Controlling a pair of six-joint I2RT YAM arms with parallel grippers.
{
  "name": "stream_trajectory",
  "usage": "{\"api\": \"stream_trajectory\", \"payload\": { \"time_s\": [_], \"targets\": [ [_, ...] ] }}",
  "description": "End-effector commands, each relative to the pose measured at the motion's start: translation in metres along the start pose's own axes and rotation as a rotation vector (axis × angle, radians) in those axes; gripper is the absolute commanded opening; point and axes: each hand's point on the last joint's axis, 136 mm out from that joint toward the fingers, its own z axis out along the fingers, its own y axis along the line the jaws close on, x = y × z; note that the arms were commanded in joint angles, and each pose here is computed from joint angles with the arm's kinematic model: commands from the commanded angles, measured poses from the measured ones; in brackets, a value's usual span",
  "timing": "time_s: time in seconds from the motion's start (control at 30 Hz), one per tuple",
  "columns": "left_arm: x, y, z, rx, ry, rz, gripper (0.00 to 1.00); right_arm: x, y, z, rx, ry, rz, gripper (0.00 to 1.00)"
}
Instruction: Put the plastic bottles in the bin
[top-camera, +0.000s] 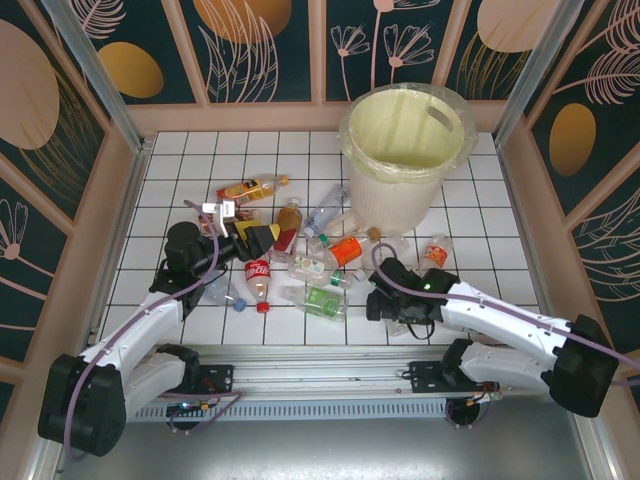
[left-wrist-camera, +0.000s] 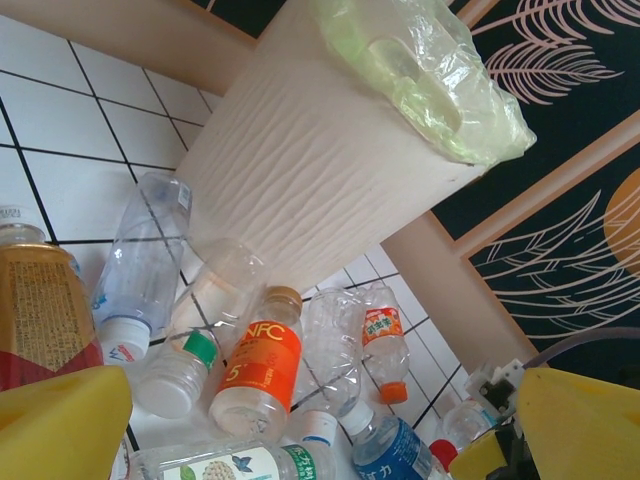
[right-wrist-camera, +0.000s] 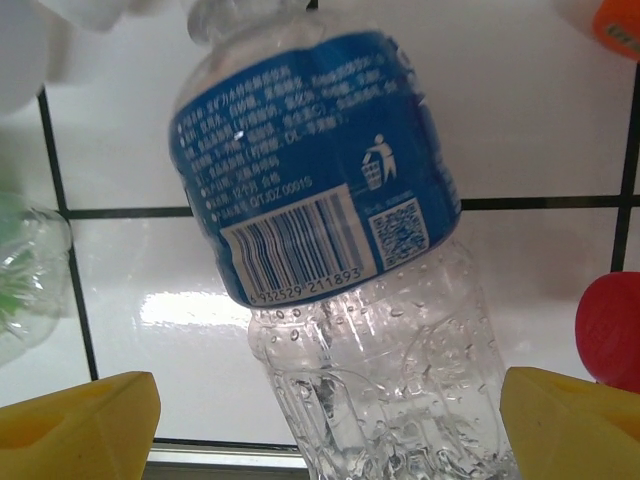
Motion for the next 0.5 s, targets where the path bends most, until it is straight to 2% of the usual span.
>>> {"api": "stream_trajectory", "payload": {
  "time_s": [0.0, 0.23, 0.47],
  "targets": [
    [-0.007, -0.006, 0.002, 0.01, -0.004, 0.024, 0.99, 0.007, -0.012, 0.005, 0.077, 0.009, -0.017, 0.89],
    [-0.007, -0.007, 0.002, 0.007, -0.007, 0.026, 0.99, 0.009, -0.008, 0.012, 0.09, 0.015, -0.043, 0.87],
    [-0.008, -0.008, 0.002, 0.007, -0.009, 0.028, 0.99, 0.003, -0.01, 0.017, 0.115, -0.017, 0.02, 0.83]
  ]
}}
